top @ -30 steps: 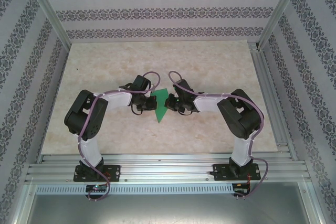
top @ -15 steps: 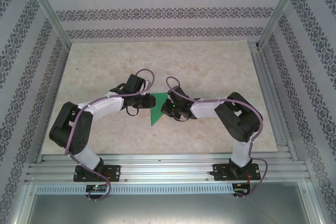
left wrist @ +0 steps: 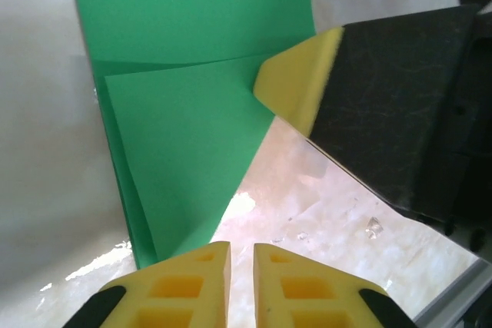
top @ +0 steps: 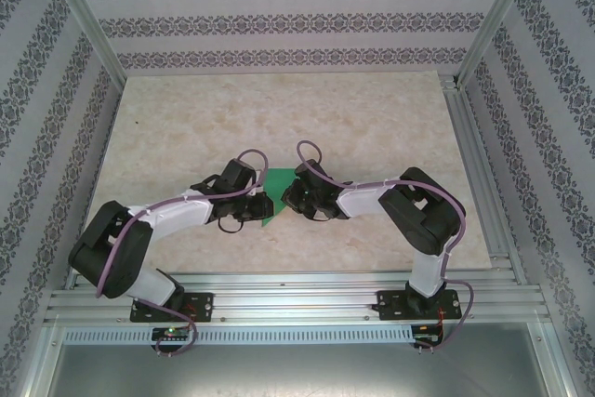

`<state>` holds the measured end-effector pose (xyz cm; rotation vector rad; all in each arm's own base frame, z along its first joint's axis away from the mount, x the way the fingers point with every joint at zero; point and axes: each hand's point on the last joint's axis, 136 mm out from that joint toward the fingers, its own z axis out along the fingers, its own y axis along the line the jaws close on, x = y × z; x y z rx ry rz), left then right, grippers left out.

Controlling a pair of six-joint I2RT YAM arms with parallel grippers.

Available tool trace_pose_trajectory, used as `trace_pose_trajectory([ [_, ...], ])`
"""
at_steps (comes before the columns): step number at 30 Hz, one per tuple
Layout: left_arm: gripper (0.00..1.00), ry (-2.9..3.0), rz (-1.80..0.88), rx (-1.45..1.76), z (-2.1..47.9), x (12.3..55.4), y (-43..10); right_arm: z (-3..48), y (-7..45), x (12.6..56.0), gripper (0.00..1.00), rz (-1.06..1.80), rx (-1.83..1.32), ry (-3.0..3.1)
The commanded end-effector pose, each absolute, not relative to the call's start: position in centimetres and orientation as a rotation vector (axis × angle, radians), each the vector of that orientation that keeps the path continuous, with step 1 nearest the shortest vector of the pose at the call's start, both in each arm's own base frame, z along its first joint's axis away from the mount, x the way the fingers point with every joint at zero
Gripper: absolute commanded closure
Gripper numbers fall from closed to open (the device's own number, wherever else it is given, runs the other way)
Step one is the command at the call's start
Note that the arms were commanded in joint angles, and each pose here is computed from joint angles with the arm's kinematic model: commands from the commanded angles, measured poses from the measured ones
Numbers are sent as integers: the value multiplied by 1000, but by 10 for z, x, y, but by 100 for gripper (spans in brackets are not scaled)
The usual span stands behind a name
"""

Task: Fold a paper plane with a square sheet of paper (pick it up from the middle)

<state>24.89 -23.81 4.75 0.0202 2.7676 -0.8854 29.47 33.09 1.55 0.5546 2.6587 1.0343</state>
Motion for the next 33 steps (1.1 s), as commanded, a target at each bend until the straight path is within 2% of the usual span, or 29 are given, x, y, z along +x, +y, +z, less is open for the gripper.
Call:
trace_pose_trajectory([
  [1, 85, 2767, -900, 5, 42, 253, -245, 24, 333, 296, 90, 1042, 553, 2628],
  [7, 91, 2818, -830, -18, 24, 252, -239, 34, 334, 300, 90, 1063, 513, 2603],
  [16, 98, 2854, -688, -43, 9, 251, -222, 60, 342, 293, 92, 1081, 277, 2577],
  [25, 100, 2861, -690, -62, 3, 249, -221, 37, 366, 275, 95, 1089, 231, 2669],
  [33, 99, 2844, -703, -80, 12, 248, -220, 6, 359, 272, 97, 1038, 314, 2746],
])
